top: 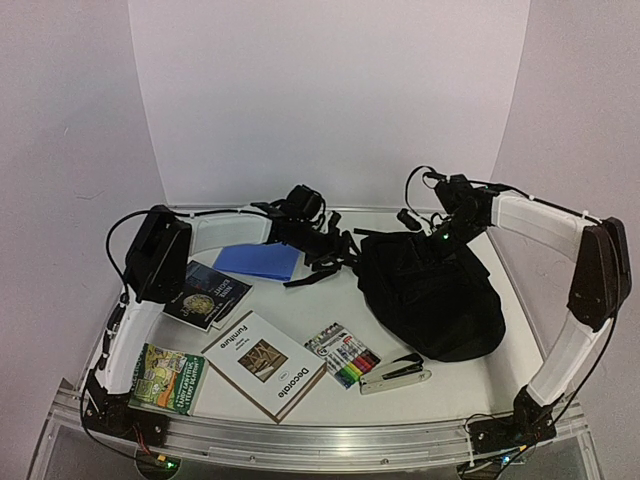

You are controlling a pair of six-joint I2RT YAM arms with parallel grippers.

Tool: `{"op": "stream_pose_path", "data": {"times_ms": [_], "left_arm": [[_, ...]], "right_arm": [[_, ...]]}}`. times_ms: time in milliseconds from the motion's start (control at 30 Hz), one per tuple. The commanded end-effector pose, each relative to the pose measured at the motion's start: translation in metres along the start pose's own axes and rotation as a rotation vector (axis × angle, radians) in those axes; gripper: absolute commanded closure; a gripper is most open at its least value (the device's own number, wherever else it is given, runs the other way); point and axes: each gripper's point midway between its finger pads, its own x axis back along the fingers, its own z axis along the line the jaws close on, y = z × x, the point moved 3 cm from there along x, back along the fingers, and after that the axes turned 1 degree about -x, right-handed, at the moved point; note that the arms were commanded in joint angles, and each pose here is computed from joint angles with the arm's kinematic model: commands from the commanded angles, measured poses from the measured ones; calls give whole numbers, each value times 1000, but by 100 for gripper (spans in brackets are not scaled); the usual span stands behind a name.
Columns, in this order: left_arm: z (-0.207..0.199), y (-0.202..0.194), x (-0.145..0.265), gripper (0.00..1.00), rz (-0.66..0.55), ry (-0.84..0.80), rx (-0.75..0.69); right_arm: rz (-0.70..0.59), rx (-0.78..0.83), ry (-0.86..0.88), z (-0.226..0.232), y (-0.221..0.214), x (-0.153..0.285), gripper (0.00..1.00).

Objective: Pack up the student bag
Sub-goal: Move the files at the center of the board, then unzip the student bag at the center of the board.

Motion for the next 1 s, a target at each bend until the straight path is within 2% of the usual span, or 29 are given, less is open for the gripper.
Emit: {"op": "stream_pose_path", "data": {"times_ms": [0,500,867,967], "left_arm": [[-21,11,-5,26,-7,-71,-18],[-5,2,-30,26,29,-83,22],[2,2,-48,25,50,-103,44],[2,3,-50,25,50,-109,44]], "right_arm": [[8,-1,16,-3,0,-11,35],[120,-66,63,-14,-25,-60,49],[153,-88,107,-3,-40,-68,71],[151,-85,101,-5,-38,-69,80]]}}
